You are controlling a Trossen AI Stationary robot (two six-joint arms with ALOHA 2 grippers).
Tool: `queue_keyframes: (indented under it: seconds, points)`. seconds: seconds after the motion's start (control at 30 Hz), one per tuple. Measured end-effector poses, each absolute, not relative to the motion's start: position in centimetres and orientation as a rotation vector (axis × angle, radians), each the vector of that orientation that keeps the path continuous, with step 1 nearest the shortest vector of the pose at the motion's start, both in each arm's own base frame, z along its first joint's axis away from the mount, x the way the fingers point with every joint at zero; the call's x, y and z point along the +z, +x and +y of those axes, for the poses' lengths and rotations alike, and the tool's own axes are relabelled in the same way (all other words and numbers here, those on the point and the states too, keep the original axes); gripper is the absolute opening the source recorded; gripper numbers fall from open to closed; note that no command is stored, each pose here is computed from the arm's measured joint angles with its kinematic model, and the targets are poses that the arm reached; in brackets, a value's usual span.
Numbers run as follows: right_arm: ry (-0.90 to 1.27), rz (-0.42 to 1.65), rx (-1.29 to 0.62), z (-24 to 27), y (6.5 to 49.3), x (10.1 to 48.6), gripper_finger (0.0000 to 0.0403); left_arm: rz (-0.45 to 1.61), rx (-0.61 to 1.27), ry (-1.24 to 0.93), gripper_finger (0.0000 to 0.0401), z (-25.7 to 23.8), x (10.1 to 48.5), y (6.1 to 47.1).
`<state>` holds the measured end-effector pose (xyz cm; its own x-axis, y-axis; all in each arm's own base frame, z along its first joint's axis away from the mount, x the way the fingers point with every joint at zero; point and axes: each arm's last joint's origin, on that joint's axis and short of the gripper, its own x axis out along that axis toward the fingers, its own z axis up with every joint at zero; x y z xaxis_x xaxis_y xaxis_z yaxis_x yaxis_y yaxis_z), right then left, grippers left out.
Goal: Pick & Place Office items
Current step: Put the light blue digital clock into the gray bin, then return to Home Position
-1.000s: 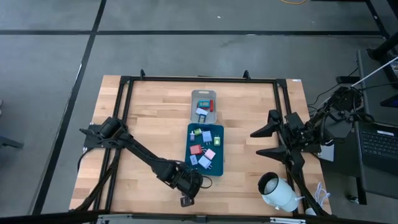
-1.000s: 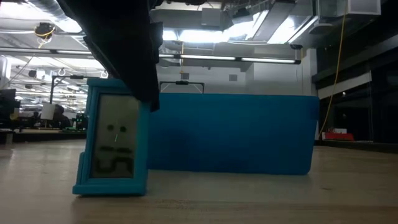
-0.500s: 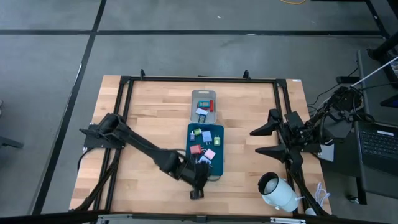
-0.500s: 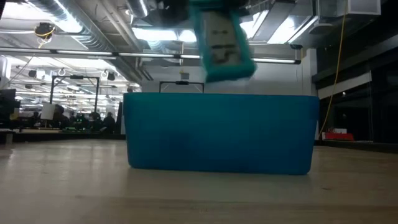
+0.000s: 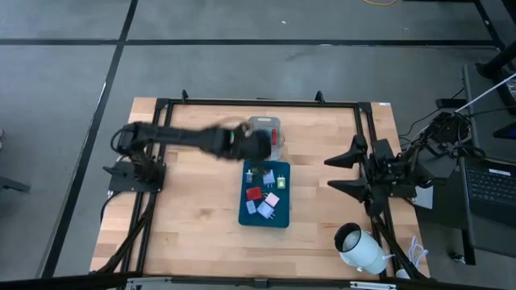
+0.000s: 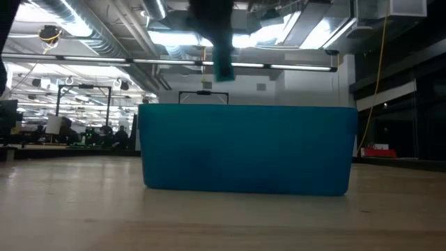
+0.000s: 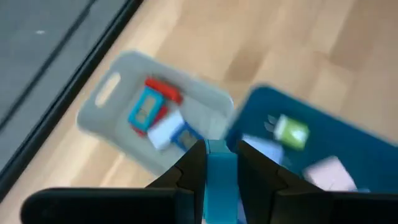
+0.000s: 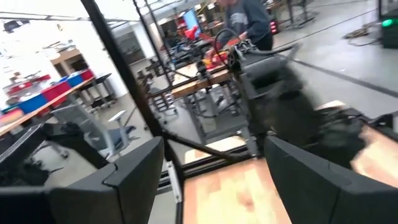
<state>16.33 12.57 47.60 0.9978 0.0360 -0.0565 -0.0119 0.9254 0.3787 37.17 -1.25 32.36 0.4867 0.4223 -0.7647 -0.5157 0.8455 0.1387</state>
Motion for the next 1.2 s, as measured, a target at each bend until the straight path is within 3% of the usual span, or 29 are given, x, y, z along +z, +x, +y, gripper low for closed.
queue_keyframes:
  seconds: [0.2, 0.4, 0.7, 1.2]
  points:
    - [0.385, 0.042, -0.061, 12.3, 16.3, 47.6, 0.0284, 0.899, 0.461, -0.173, 0.0064, 8.4, 31.6, 38.2]
    - [0.381, 0.023, -0.139, 12.1, 16.3, 47.6, 0.0284, 0.969, 0.280, -0.216, 0.0064, 14.4, 29.4, 37.6]
    - [0.351, 0.019, -0.173, 12.0, 16.3, 47.6, 0.0284, 0.967, 0.040, -0.152, 0.0071, 15.2, 28.0, 38.2]
    - [0.301, 0.011, -0.212, 11.8, 16.2, 47.7, 0.0284, 0.951, 0.008, -0.150, 0.0119, 18.0, 26.1, 38.3]
